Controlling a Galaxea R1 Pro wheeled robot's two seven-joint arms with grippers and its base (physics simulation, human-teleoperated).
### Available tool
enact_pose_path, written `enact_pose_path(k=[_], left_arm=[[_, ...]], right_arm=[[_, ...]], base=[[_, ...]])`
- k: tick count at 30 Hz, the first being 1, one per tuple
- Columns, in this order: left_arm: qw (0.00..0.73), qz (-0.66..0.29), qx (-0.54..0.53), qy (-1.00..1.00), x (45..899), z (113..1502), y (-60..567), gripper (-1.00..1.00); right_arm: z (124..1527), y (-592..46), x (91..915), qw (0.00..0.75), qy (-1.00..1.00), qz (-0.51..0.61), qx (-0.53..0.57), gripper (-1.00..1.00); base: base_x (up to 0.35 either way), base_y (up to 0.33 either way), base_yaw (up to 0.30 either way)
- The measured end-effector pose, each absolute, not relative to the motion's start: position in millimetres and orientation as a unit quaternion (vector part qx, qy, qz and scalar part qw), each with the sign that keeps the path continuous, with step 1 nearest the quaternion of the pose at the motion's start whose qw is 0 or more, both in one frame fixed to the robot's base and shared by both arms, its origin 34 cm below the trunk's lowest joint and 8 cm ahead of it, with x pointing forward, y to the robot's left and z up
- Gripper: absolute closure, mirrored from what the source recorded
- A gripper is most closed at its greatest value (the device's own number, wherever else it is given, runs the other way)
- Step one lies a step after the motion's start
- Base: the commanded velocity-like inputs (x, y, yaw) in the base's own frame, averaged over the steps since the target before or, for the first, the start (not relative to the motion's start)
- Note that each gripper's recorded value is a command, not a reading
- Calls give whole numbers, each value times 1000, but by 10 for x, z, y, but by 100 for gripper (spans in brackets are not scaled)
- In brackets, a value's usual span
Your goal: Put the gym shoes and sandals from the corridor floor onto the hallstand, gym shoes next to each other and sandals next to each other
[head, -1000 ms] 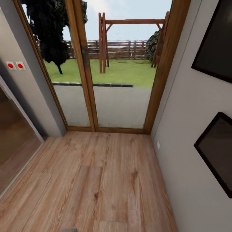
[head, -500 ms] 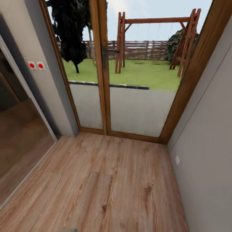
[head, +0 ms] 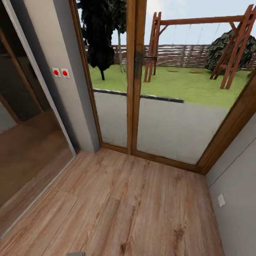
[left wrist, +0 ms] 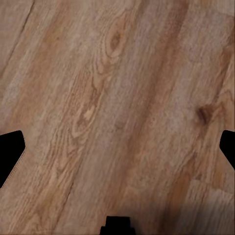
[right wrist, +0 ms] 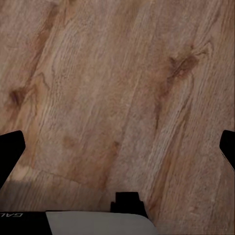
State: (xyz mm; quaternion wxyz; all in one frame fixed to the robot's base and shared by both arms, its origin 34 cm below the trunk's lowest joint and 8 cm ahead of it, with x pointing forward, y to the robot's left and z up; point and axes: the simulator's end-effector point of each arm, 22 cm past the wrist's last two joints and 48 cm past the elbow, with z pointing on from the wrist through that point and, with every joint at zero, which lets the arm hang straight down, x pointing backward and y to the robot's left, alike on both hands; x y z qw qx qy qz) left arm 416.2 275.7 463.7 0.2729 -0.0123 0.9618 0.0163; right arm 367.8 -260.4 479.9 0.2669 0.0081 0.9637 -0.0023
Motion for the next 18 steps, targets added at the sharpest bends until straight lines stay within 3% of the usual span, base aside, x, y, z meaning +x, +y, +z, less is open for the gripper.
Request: enact_pose_path(k=[11,18], left_arm=[[272,17,-12,962,4160,4636,2763,-100],[272,16,-12,962,4160,4633,2758,-100]], right_arm=[[4798,-2605,3678,267,964,-3,8,-100],[4795,-2604,3676,266,964,-2,8,-100]], base=[[325,0,278],[114,0,277]])
